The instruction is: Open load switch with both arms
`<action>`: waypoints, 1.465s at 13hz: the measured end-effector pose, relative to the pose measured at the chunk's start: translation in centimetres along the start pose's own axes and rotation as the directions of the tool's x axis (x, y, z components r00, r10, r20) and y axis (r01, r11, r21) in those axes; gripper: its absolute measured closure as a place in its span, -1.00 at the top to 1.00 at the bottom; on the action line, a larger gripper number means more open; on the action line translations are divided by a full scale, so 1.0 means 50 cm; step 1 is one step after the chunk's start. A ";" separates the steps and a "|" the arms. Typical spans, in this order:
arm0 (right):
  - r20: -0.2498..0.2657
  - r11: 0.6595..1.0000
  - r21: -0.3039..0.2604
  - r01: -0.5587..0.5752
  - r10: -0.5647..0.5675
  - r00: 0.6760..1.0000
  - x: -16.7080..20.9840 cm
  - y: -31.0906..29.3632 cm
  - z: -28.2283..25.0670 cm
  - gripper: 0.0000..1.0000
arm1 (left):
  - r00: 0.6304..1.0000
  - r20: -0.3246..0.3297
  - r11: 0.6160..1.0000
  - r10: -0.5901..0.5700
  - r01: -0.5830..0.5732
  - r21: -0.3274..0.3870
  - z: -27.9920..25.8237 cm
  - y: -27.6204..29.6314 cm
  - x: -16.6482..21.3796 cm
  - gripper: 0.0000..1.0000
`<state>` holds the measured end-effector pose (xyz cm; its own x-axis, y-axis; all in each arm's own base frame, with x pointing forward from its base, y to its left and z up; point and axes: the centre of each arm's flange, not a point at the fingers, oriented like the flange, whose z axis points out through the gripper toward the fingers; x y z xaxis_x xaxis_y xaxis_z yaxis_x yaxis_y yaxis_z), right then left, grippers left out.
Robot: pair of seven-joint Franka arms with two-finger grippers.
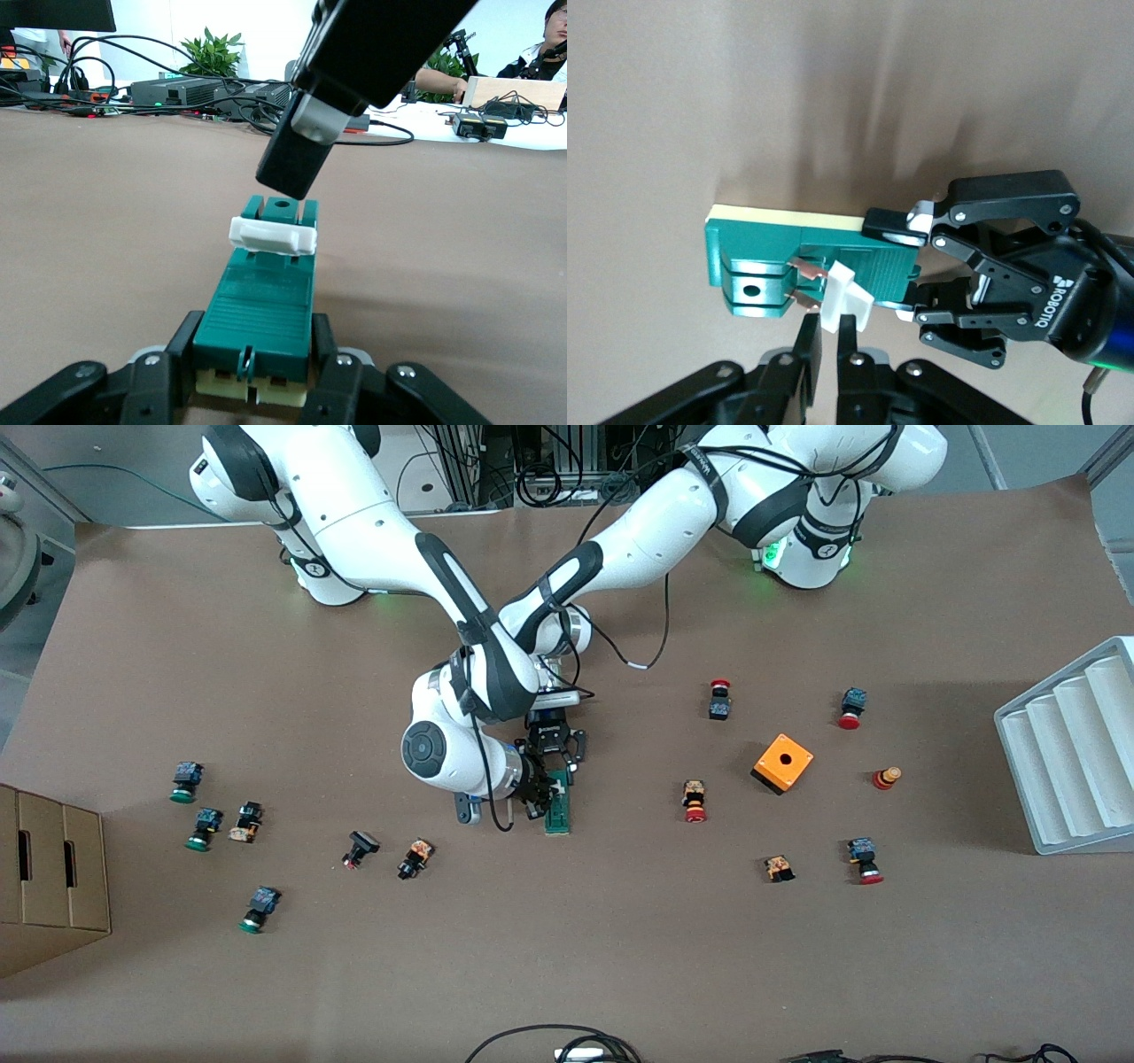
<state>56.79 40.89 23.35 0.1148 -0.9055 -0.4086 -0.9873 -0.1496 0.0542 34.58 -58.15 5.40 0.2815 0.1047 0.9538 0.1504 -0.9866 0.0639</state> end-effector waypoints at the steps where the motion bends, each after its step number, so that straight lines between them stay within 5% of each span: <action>1: 0.000 1.000 0.000 0.001 -0.001 1.000 0.000 0.000 0.000 -0.72 | 1.000 0.000 1.000 0.000 0.000 0.000 0.000 0.000 0.000 0.11; 19: -0.023 1.000 0.016 0.019 -0.019 1.000 -0.008 0.025 0.041 -0.84 | 1.000 -0.002 1.000 0.010 -0.010 0.000 0.000 -0.001 -0.001 0.11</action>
<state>55.27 41.86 21.73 0.1356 -0.9116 -0.3881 -0.9866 -0.1603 0.0318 34.56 -58.13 5.33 0.2815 0.0949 0.9549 0.1479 -0.9875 0.0546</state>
